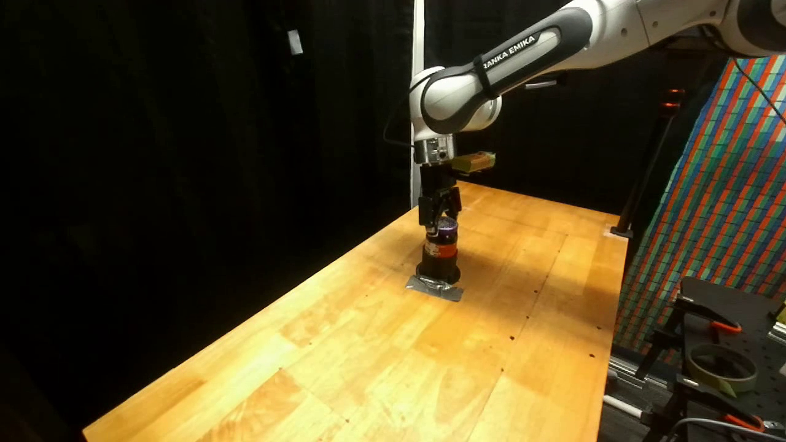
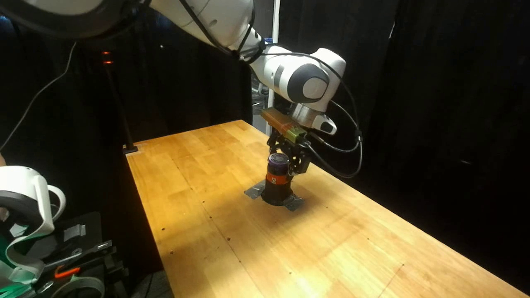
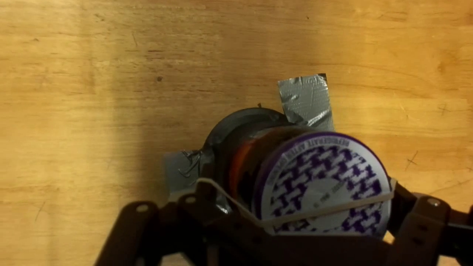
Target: Put a rubber band around the base of the cup
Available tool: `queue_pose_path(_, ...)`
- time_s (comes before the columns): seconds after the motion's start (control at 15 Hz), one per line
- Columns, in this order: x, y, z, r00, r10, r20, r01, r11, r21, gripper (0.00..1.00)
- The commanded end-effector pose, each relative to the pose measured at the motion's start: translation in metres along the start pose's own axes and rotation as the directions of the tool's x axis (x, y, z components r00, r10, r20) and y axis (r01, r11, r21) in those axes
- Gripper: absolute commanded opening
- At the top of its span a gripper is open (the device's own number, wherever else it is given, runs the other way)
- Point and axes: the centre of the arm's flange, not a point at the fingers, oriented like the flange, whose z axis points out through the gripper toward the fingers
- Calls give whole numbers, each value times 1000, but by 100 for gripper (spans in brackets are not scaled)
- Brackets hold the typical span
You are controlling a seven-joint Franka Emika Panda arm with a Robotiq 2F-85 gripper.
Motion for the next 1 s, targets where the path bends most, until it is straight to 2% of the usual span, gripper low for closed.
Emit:
queue_pose_path(0.0, -55, -13, 17, 1000, -10, -21, 9, 997, -80, 100)
queue_pose_path(0.33, -82, -26, 14, 993, -20, -119, 2, 989, -149, 100)
queue_pose_path(0.8, -108, -29, 20, 962, 13, -272, -57, 986, -154, 100)
queue_pose_path(0.87, -112, -28, 22, 955, 19, -297, -66, 987, -147, 75)
queue_pose_path(0.93, -115, -27, 24, 945, 24, -325, -75, 986, -146, 74)
